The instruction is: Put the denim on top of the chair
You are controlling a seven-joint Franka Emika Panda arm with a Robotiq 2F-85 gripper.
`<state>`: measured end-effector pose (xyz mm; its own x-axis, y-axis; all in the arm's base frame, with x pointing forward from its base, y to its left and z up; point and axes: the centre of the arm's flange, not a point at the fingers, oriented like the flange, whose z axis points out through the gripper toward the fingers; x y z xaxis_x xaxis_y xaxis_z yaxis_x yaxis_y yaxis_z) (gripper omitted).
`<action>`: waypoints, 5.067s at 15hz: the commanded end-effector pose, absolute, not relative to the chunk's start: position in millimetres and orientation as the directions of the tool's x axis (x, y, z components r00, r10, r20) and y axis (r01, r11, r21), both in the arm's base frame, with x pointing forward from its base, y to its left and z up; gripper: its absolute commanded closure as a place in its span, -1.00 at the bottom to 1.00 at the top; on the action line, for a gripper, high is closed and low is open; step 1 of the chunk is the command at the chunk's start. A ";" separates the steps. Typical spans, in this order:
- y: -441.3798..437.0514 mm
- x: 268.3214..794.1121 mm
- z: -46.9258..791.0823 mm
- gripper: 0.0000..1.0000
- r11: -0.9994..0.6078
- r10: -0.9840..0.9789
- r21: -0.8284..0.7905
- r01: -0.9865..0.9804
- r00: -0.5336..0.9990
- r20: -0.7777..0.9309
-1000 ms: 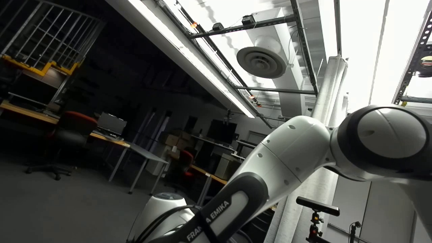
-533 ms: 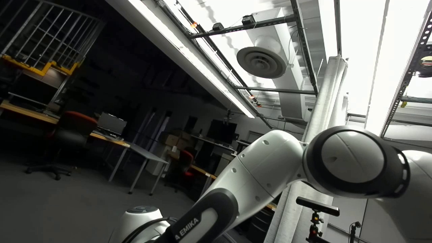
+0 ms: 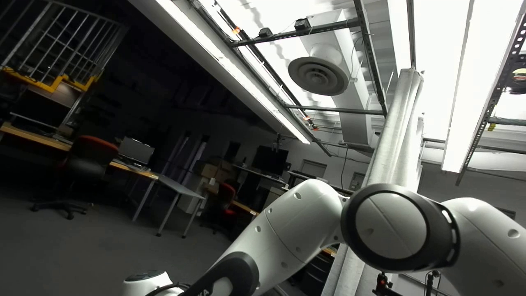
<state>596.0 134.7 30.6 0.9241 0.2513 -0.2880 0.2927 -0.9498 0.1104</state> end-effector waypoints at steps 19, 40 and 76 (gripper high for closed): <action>124.6 617.6 90.0 0.95 -0.964 0.240 0.088 0.252 0.963 -0.127; -17.5 673.0 528.0 0.95 -1.000 -0.025 -0.005 -0.025 0.949 0.313; -375.2 576.8 837.8 0.95 -0.785 -0.617 -0.322 -0.530 0.618 0.487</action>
